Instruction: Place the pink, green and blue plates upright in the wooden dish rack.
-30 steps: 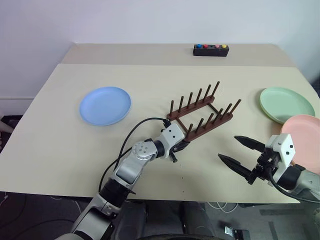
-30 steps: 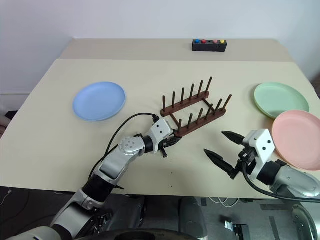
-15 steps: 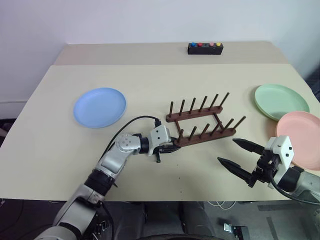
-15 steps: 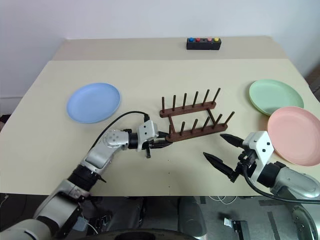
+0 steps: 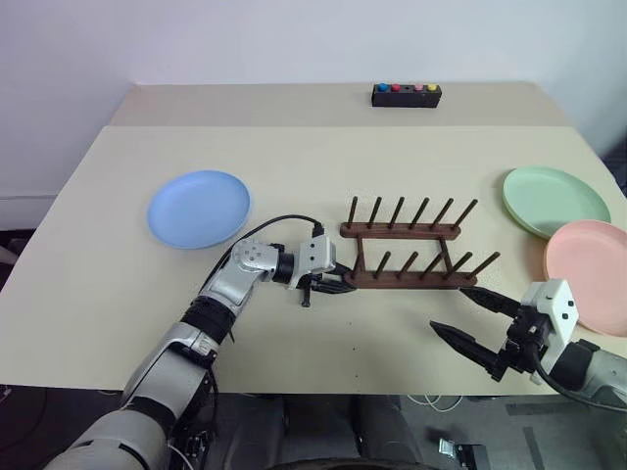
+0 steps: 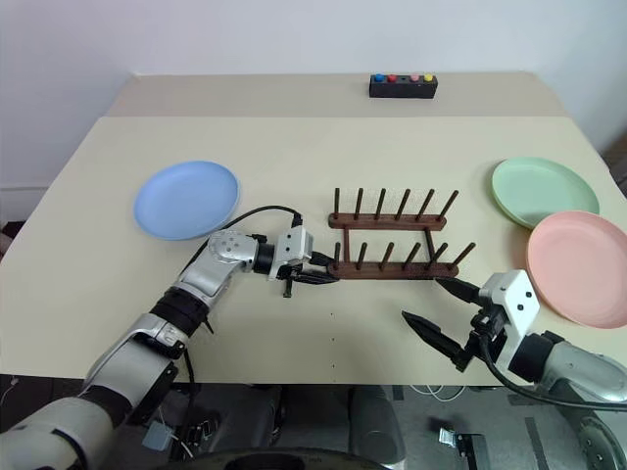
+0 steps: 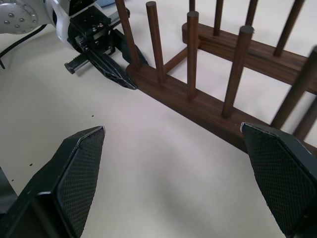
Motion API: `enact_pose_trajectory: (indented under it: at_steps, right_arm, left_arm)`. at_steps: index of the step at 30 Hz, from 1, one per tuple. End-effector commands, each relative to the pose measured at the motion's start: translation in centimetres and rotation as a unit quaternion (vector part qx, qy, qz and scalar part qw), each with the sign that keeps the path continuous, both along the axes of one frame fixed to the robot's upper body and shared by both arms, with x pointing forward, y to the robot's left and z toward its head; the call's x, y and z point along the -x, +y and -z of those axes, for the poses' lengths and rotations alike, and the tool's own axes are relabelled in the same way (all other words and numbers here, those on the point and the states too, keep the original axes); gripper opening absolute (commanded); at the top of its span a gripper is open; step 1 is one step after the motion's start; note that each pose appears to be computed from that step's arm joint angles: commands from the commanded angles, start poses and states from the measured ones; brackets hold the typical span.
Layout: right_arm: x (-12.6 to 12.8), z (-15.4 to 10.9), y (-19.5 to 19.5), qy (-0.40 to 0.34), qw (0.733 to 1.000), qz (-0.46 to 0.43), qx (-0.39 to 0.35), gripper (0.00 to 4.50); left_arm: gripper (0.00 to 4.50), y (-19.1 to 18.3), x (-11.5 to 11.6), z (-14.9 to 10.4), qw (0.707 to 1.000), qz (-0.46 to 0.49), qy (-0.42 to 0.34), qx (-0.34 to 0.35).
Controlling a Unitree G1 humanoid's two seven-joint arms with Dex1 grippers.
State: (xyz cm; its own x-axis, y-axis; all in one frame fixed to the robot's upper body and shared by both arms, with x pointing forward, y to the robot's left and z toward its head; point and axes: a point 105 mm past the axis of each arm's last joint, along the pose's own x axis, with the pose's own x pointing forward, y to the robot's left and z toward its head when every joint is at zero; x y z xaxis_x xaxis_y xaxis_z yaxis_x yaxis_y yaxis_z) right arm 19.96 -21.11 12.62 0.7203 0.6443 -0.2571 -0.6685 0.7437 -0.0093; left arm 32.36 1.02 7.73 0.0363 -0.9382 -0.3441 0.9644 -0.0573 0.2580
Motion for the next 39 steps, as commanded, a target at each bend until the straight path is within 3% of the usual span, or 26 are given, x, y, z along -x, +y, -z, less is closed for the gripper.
enact_pose_trajectory:
  at_steps: [1,26,34,39]
  right_arm:
    - [0.2,-1.1,0.1,-0.026,1.000,-0.001,0.004,4.50]
    - [-0.2,-1.2,0.2,-0.031,0.999,-0.006,0.008,4.50]
    - [-0.2,-1.2,0.1,-0.029,1.000,-0.004,0.009,4.50]
    - [0.1,-1.4,-0.6,-0.028,0.999,0.005,0.016,4.50]
  left_arm:
    - [0.77,-0.9,0.9,0.7,1.000,0.026,0.003,-0.007]
    - [0.77,-1.4,1.6,1.0,1.000,0.027,0.016,0.000]
    - [4.45,-1.2,1.2,0.4,1.000,0.019,0.014,0.010]
    - [4.45,0.0,1.1,-0.7,1.000,0.004,0.008,0.021]
